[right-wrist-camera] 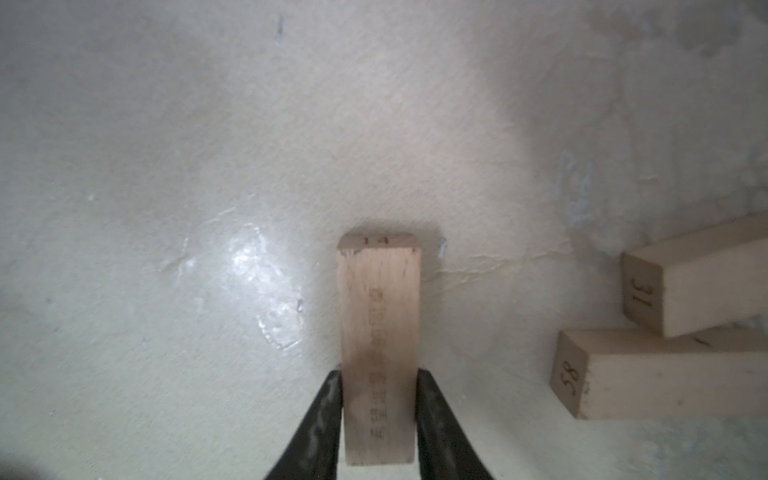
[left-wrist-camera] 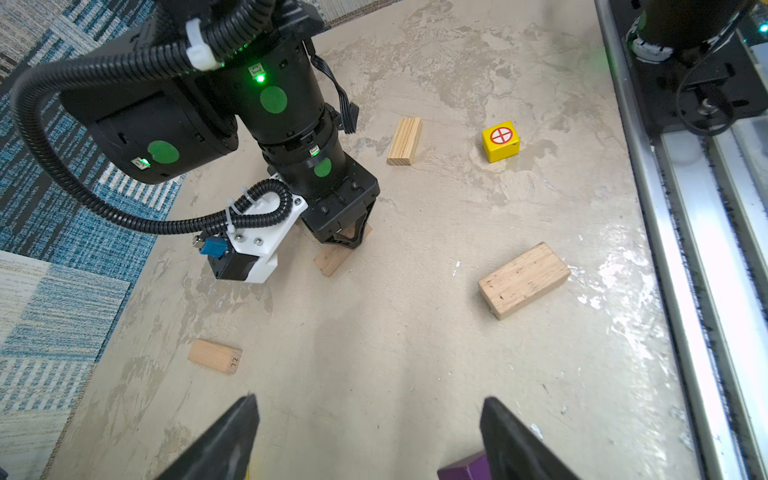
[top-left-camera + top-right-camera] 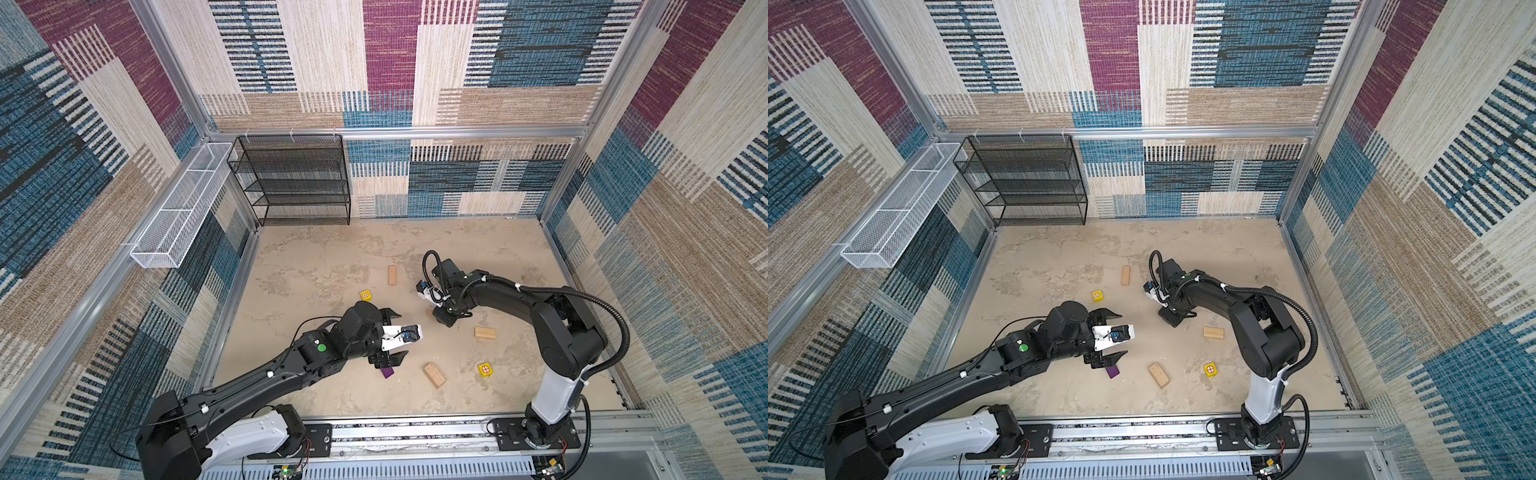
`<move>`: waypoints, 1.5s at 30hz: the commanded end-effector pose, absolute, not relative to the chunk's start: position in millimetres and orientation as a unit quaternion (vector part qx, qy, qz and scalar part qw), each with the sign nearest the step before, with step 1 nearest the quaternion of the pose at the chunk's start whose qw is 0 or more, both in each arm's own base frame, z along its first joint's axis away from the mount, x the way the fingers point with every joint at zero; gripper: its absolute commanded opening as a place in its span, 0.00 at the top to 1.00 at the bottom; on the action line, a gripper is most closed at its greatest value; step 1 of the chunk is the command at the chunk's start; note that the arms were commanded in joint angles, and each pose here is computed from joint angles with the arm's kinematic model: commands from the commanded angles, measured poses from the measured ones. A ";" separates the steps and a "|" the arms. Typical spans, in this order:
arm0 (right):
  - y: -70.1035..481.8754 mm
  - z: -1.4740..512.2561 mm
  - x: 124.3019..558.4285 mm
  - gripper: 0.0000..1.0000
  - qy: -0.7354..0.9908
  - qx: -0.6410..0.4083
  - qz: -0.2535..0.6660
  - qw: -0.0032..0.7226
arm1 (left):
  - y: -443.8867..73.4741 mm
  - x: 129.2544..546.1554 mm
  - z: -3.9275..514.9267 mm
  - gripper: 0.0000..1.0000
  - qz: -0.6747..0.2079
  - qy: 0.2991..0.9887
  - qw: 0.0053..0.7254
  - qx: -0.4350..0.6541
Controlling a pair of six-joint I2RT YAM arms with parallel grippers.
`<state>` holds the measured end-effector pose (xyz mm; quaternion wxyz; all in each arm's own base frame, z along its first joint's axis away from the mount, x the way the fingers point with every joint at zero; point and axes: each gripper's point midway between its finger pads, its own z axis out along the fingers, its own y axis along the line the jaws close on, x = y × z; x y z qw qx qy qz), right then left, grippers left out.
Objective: Build the wood block tower
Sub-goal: 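Close the right gripper on the printed wooden block marked 14, then lift the block with the right gripper while the left gripper rises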
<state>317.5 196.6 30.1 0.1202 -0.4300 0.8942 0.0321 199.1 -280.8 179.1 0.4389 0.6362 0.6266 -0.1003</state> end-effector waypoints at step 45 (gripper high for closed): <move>192.9 51.5 327.1 1.00 0.897 -0.414 0.022 0.153 | -281.0 203.1 190.0 0.11 -0.095 0.621 0.459 0.628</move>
